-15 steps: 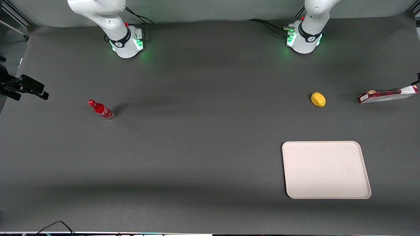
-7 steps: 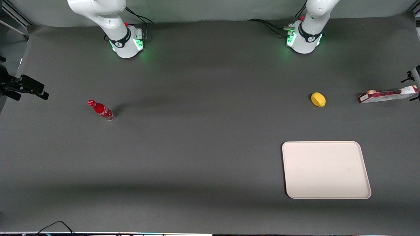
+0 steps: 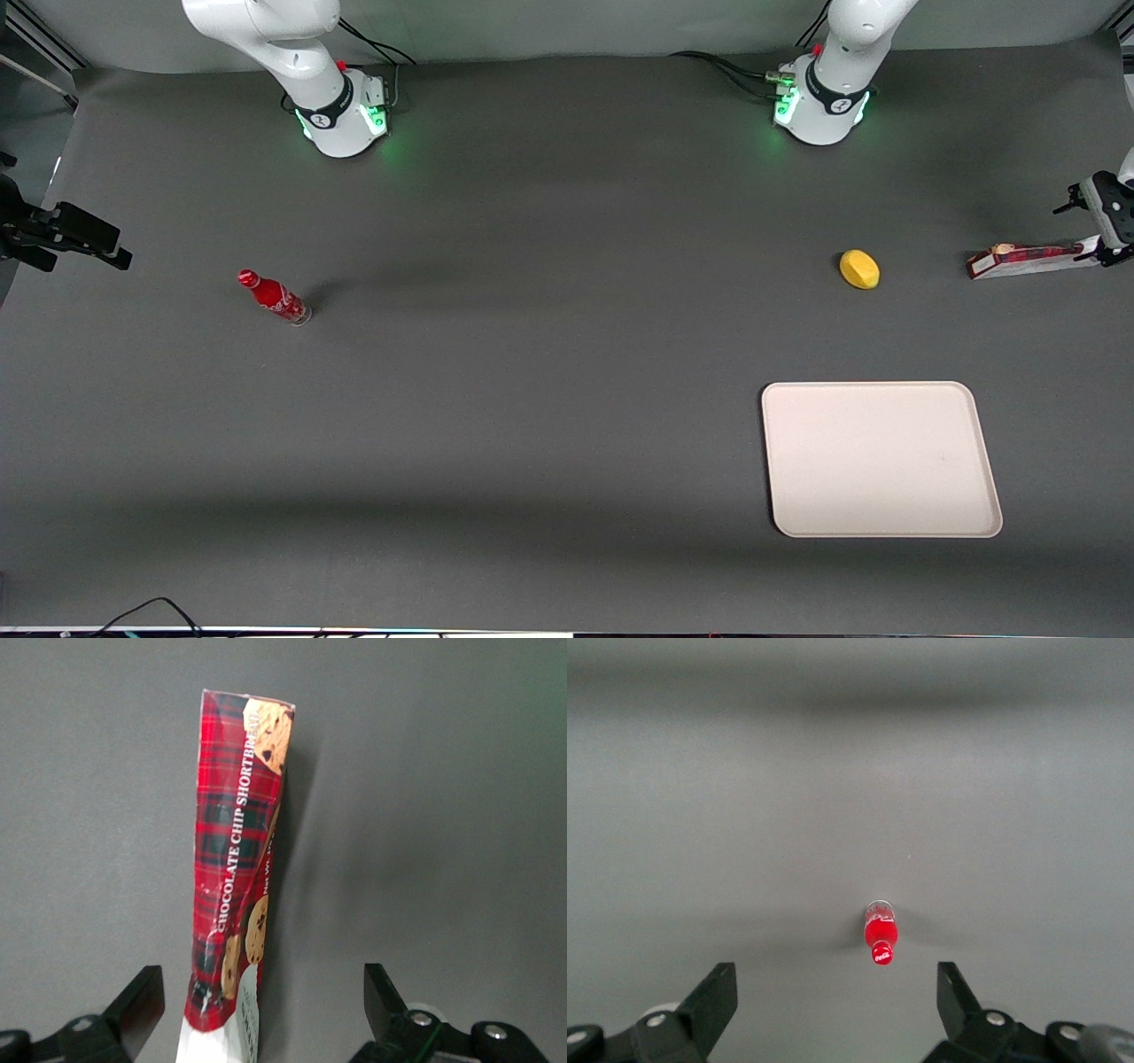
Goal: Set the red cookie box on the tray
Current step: 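Lift the shortbread box upright with the left gripper, then carry the held box with the left gripper over the white tray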
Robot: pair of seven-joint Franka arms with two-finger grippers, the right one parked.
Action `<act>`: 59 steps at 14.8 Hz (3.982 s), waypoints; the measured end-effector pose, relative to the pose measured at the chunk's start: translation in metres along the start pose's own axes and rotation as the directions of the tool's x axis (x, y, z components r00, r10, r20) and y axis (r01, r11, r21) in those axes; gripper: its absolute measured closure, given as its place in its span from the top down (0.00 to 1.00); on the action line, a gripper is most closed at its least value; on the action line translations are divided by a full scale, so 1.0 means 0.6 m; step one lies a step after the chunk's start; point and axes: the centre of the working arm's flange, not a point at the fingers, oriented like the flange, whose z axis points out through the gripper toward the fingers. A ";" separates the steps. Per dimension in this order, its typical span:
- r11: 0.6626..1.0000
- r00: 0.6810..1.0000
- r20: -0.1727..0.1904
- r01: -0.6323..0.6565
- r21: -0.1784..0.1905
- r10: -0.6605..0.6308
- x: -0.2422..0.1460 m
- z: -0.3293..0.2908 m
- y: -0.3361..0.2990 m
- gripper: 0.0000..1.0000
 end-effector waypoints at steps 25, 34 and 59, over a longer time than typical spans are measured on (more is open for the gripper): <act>0.992 0.995 0.022 -0.103 0.066 0.101 0.002 0.053 -0.027 0.06; 0.970 0.980 0.103 -0.187 0.156 0.172 0.041 -0.230 -0.113 0.06; 0.433 0.437 -0.013 0.896 0.096 -0.900 0.558 -0.212 -0.217 0.06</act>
